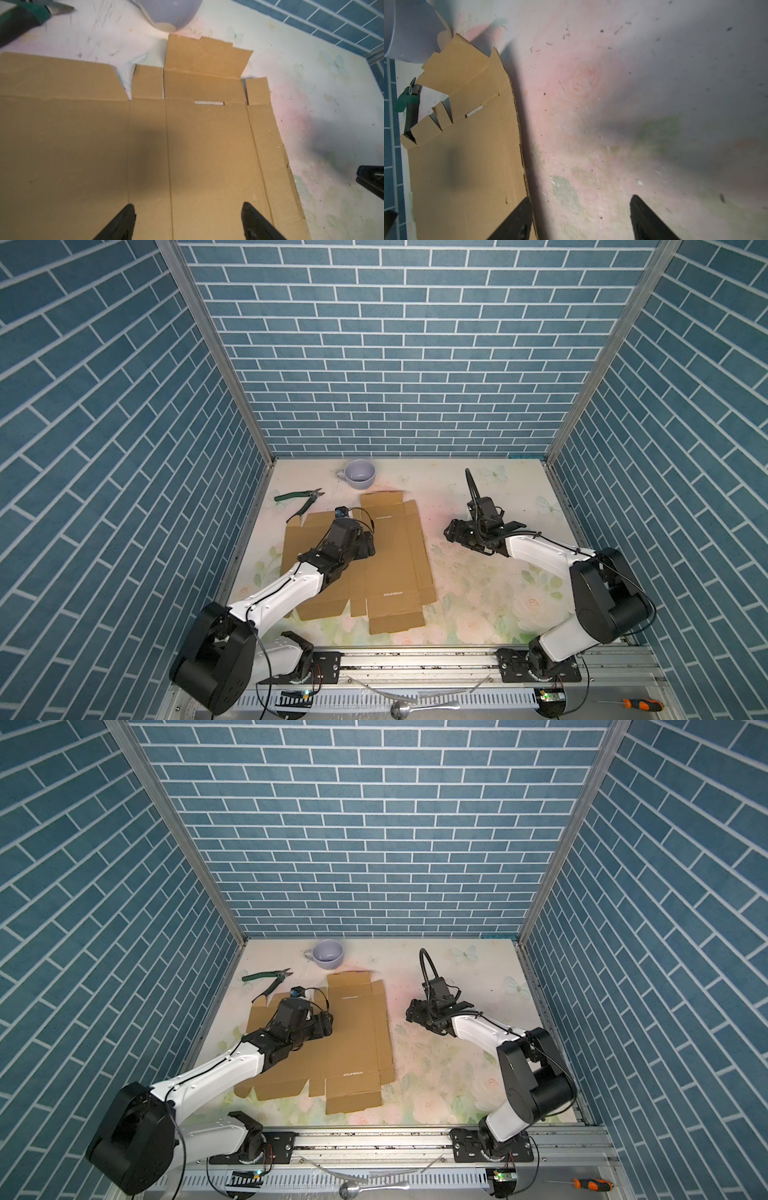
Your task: Fold the paper box
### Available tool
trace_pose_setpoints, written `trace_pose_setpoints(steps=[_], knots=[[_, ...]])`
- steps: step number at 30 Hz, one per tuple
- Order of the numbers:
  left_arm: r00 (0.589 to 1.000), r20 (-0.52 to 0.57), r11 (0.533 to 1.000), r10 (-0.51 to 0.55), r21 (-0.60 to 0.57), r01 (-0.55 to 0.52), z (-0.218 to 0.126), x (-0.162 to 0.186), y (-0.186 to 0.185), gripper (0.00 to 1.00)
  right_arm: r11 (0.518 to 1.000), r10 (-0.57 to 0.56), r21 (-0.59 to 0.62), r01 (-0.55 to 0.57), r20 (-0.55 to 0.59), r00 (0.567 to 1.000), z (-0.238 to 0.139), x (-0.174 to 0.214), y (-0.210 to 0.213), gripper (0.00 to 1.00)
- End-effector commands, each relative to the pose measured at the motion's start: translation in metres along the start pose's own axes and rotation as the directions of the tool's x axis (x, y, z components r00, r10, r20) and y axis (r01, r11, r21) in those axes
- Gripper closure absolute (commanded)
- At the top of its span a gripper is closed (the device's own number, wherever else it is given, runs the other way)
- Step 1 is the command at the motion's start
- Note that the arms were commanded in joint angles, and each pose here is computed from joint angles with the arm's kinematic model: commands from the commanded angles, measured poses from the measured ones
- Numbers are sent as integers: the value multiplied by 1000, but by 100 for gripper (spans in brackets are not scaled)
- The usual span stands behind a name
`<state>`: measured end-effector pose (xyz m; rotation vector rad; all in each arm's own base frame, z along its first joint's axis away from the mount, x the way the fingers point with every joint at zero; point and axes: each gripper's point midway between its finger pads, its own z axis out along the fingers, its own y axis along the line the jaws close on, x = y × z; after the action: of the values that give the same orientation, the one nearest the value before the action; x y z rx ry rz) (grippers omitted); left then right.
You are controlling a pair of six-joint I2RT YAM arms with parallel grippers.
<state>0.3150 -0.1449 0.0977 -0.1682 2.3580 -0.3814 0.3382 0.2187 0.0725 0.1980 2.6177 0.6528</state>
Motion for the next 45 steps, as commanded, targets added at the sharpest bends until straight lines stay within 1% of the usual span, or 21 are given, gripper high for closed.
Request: trace_pose_setpoints(steps=[1,6,10,14,17,20,23,26,29,32,34,37,42,44,45], knots=[[999,-30,999,-33,-5,33,10,15,2,20,998,49,-27,-50,-45,998,9,-1,18,26],[996,-64,998,-66,14,67,22,35,4,23,996,43,-67,-51,-111,993,23,6,32,25],[992,-98,996,-84,12,86,30,49,7,27,994,32,-94,-49,-167,985,29,17,41,21],[989,-108,995,-97,-2,97,34,57,12,32,993,23,-111,-46,-206,978,38,26,47,21],[989,-115,995,-98,-6,98,36,61,14,38,990,23,-128,-52,-222,975,46,27,55,22],[988,-122,995,-96,-12,95,38,66,17,43,985,23,-161,-63,-237,971,53,26,66,27],[984,-140,994,-106,-9,106,40,74,19,47,978,22,-196,-77,-267,963,61,32,76,32],[979,-155,991,-129,10,132,43,82,18,51,971,16,-222,-86,-299,954,69,43,83,40],[974,-172,988,-145,24,151,45,88,16,55,970,-6,-234,-70,-310,951,70,50,89,50],[974,-178,988,-139,47,149,46,90,6,57,969,-27,-241,-48,-299,954,64,51,92,64],[976,-185,988,-115,83,132,45,90,-9,58,975,-46,-221,-20,-289,956,57,52,87,73],[980,-187,984,-63,152,93,40,88,-39,58,984,-94,-174,46,-273,957,45,52,76,83],[984,-177,964,-9,260,55,23,83,-81,58,984,-177,-78,162,-265,948,17,51,51,92],[988,-157,954,0,297,47,12,75,-93,58,975,-220,-31,220,-272,937,3,48,39,94],[990,-143,948,6,315,40,5,70,-97,57,967,-243,12,256,-281,929,-7,46,28,95]])
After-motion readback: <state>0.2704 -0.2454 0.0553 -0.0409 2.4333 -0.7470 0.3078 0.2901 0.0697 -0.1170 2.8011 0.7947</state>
